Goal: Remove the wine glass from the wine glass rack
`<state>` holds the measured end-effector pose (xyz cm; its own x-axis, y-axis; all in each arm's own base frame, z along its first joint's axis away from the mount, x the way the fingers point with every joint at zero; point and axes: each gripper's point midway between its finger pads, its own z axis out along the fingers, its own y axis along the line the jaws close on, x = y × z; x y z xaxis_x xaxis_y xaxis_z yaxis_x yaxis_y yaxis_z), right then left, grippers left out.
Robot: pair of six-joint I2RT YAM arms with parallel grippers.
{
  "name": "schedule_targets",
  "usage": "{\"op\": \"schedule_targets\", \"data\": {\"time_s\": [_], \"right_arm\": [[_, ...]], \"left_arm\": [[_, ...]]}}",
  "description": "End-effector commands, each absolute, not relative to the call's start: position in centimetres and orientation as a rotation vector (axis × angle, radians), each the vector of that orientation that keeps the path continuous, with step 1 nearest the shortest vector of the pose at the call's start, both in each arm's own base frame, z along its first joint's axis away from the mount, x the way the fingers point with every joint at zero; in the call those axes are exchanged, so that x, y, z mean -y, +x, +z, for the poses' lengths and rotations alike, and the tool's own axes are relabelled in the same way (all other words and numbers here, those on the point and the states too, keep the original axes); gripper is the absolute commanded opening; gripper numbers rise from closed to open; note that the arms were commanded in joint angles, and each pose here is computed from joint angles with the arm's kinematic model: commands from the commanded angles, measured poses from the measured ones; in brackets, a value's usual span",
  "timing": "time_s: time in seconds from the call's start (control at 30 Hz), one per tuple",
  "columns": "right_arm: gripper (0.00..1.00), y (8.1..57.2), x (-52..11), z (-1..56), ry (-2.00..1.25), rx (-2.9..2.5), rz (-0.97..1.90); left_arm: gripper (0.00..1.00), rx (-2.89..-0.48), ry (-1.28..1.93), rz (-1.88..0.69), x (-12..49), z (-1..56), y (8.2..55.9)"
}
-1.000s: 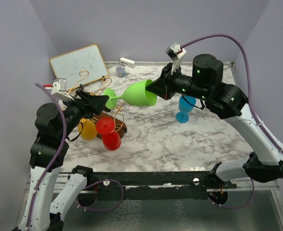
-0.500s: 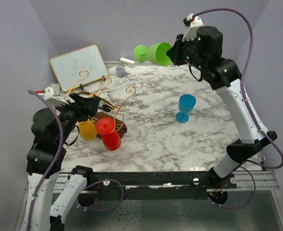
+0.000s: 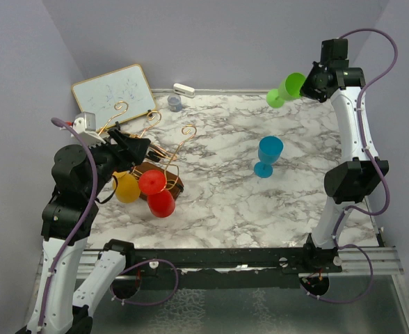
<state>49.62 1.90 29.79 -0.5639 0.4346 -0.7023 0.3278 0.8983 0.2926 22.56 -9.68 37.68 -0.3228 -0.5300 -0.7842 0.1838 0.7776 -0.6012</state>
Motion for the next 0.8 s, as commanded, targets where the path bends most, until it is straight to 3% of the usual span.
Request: {"op": "schedule_targets", "data": {"time_s": [0.0,0.4,0.77], "right_arm": [[0.01,44.7,1.3,27.3,0.808,-2.27,-0.018],[0.01,38.4,3.6,19.6,0.775,-2.498,-0.09],[0.01,35.1,2.4,19.4,0.679,-2.454,-0.001]], "left_arm": [[0.65,-1.763,-0.201,-0.742,10.2,38.5,22.4],[0.65,-1.789,-0.177,-0.749,10.6,37.9,22.7],[0.65,-1.834,-0.191,-0.715,10.3,36.2,22.8]]}}
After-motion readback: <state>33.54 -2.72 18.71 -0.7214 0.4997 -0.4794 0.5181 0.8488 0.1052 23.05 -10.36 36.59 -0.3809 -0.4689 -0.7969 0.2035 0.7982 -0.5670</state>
